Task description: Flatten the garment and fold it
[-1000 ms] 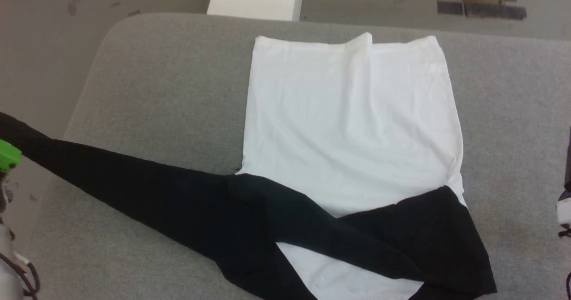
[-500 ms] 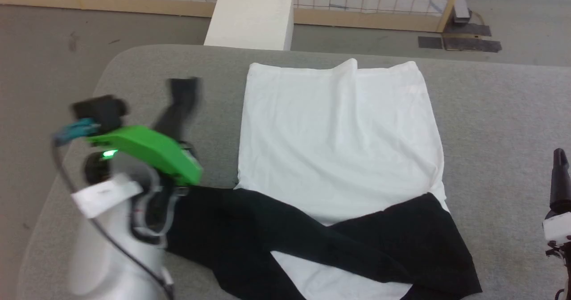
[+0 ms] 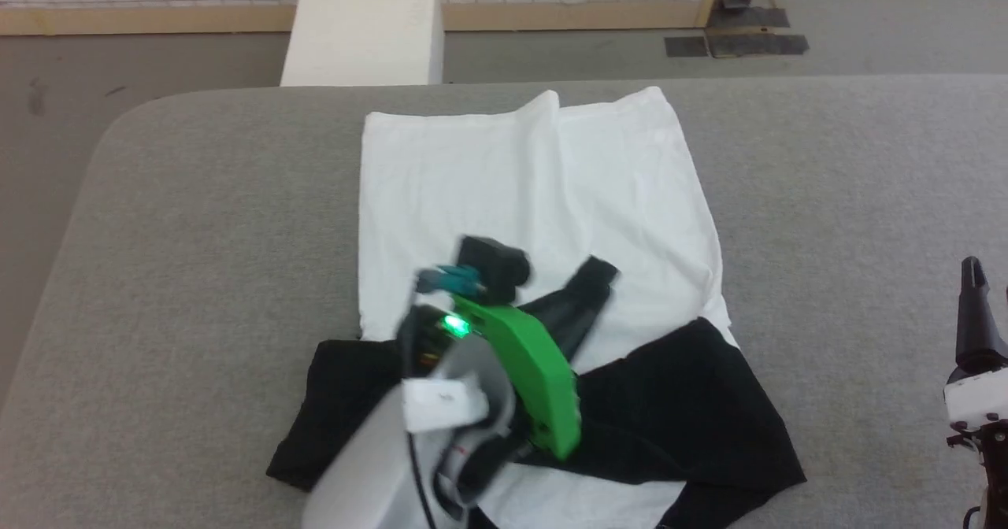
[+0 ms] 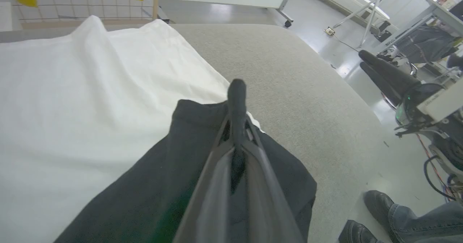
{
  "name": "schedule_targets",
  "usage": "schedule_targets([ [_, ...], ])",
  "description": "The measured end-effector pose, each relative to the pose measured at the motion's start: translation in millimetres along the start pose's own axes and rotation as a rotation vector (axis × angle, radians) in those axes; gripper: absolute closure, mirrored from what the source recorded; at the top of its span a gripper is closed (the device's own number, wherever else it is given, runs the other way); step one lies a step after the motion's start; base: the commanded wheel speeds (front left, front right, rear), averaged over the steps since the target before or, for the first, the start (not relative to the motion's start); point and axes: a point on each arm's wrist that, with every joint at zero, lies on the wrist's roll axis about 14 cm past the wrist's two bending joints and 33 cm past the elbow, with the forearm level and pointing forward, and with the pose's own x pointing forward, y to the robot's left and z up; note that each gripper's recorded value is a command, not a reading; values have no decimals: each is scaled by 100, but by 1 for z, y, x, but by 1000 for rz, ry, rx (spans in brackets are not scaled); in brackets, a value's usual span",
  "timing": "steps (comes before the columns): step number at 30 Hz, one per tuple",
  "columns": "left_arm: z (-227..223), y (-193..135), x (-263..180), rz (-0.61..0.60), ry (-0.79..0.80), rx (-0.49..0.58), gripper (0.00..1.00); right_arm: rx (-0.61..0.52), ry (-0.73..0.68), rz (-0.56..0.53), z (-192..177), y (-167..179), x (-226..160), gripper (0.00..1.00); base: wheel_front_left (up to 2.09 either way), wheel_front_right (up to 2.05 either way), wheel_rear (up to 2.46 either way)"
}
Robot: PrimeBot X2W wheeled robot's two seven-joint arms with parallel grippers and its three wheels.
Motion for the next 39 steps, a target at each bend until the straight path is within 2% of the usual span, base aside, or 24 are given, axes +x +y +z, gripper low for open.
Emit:
schedule_targets([
  [5,-45,-42,15,-144,130,-24,100,7,1,-35,-3,-13,-4,0,0,0,0],
  [6,-78,-53,16,-182,245,-34,100,9,5,-53,-6,-19,-6,0,0,0,0],
  [7,-90,-55,16,-191,293,-43,84,8,4,-58,-6,-21,-6,0,0,0,0],
  [8,-97,-57,15,-200,324,-55,18,8,5,-62,-7,-23,-7,0,0,0,0],
  [9,-101,-60,15,-212,339,-69,0,7,7,-67,-7,-24,-7,0,0,0,0],
  [14,-85,-63,18,-233,293,-151,0,7,7,-68,-8,-24,-6,0,0,0,0],
  [19,-8,-44,20,-211,40,-328,0,0,14,-34,-9,-12,-2,0,0,0,0],
  [23,67,4,8,-83,-224,-285,0,-11,19,15,-6,5,1,0,0,0,0],
  [29,137,92,-60,192,-557,-141,0,-32,43,89,-5,31,2,0,0,0,0],
  [35,132,152,-124,478,-625,95,0,-60,101,141,-14,51,5,0,0,0,0],
  [39,114,169,-141,573,-633,130,0,-92,148,153,-20,60,15,0,0,0,0],
])
